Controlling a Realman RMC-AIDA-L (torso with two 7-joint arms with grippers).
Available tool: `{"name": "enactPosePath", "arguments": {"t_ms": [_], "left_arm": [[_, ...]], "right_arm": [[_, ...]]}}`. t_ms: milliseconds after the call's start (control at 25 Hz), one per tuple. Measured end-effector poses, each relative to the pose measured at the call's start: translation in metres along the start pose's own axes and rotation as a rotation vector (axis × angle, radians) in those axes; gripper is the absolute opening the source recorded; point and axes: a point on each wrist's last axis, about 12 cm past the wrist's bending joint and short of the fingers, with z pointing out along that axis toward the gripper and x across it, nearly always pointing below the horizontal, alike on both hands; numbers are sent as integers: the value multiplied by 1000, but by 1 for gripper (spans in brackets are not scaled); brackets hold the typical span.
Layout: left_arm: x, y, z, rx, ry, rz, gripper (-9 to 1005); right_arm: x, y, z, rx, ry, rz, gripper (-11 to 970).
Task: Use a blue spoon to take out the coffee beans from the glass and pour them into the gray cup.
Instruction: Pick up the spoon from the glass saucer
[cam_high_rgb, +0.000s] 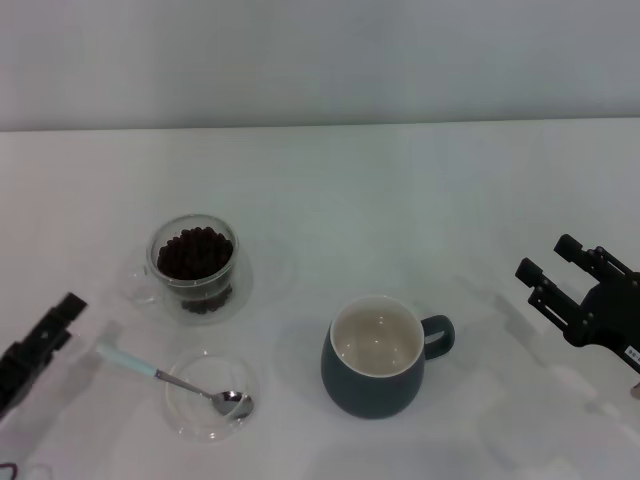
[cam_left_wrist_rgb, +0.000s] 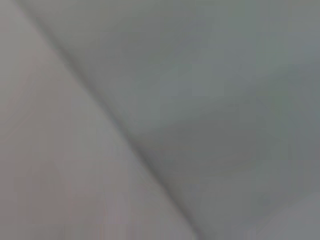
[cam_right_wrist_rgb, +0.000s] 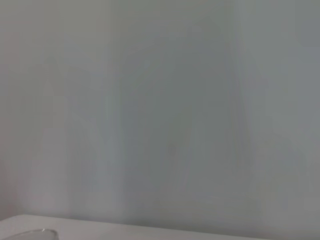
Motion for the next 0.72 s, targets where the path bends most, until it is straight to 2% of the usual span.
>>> {"name": "enactPosePath", "arguments": {"t_ms": [280, 720], "left_arm": [[1, 3, 1, -28, 71, -89, 877], [7, 0, 3, -4, 110, -67, 876]], "right_arm": [[0, -1, -1, 4, 4, -1, 664], [-3, -4, 4, -6, -1, -12, 663]]}}
